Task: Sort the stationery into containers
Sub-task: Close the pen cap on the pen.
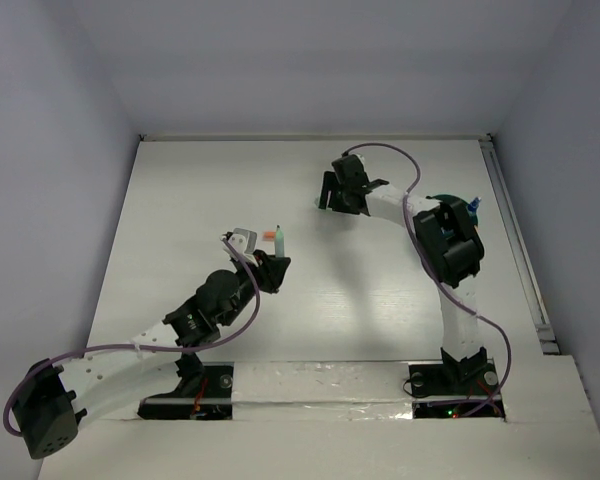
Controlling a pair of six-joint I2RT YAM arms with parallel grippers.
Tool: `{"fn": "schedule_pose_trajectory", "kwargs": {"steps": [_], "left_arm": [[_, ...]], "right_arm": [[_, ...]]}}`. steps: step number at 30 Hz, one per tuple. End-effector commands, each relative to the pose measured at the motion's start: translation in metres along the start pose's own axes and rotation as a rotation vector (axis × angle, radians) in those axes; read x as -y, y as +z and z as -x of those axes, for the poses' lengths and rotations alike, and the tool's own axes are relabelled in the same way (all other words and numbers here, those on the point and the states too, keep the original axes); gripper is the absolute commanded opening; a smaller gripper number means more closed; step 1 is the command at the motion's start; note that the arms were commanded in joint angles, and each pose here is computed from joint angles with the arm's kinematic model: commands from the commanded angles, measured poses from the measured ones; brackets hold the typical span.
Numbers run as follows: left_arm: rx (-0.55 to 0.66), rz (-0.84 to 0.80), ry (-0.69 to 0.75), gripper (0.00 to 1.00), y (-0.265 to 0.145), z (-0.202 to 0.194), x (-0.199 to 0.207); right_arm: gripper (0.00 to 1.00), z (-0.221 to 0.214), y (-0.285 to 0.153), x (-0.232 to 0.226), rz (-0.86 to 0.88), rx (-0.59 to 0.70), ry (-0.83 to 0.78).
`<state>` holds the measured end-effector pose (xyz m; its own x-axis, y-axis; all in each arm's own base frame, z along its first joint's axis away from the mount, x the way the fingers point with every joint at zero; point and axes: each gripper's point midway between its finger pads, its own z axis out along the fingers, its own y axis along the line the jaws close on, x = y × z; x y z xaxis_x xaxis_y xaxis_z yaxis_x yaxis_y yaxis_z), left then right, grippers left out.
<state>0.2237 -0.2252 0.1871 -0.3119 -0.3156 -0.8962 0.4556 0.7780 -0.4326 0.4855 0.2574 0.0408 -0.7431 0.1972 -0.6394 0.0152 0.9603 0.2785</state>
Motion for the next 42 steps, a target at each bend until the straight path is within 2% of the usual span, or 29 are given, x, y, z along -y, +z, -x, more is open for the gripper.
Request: {"fn": "schedule_pose_trajectory", "kwargs": {"steps": [1, 7, 13, 20, 25, 27, 30, 31, 33, 36, 38, 39, 42], "left_arm": [[0.036, -0.018, -0.003, 0.00, 0.000, 0.007, 0.002], [0.044, -0.011, -0.003, 0.00, -0.003, 0.009, 0.000], [0.045, -0.015, -0.003, 0.00, -0.003, 0.010, 0.001], [0.041, -0.013, 0.002, 0.00, -0.001, 0.009, 0.001], [0.043, -0.009, 0.003, 0.00, 0.000, 0.009, 0.001], [0.041, -0.005, 0.005, 0.00, 0.000, 0.008, 0.000], [0.044, -0.004, 0.004, 0.00, -0.001, 0.009, 0.000], [0.047, -0.002, 0.003, 0.00, -0.001, 0.010, -0.001], [0.046, -0.002, 0.004, 0.00, -0.001, 0.010, -0.001], [0.040, -0.004, 0.002, 0.00, 0.000, 0.008, 0.000], [0.040, -0.007, 0.000, 0.00, 0.000, 0.008, 0.000], [0.036, -0.007, -0.002, 0.00, 0.000, 0.007, 0.001], [0.033, -0.016, -0.008, 0.00, 0.001, 0.007, 0.003]], "right_arm": [[0.72, -0.006, -0.004, -0.025, 0.079, -0.008, 0.003], [0.72, 0.007, 0.010, -0.036, 0.085, 0.008, -0.003], [0.72, 0.005, 0.015, -0.021, -0.007, -0.011, -0.141], [0.64, -0.005, 0.024, -0.008, -0.070, -0.135, -0.320], [0.57, -0.009, 0.031, -0.003, -0.092, -0.169, -0.370], [0.51, -0.015, 0.031, -0.004, -0.096, -0.193, -0.395], [0.48, -0.013, 0.031, -0.002, -0.110, -0.193, -0.404], [0.40, -0.014, 0.031, -0.001, -0.111, -0.196, -0.406], [0.37, -0.015, 0.032, 0.001, -0.123, -0.202, -0.406], [0.23, -0.019, 0.030, -0.001, -0.130, -0.209, -0.402], [0.18, -0.018, 0.029, -0.001, -0.135, -0.201, -0.390], [0.11, -0.023, 0.030, 0.000, -0.133, -0.208, -0.378], [0.00, -0.012, 0.022, -0.009, -0.099, -0.155, -0.341]]}}
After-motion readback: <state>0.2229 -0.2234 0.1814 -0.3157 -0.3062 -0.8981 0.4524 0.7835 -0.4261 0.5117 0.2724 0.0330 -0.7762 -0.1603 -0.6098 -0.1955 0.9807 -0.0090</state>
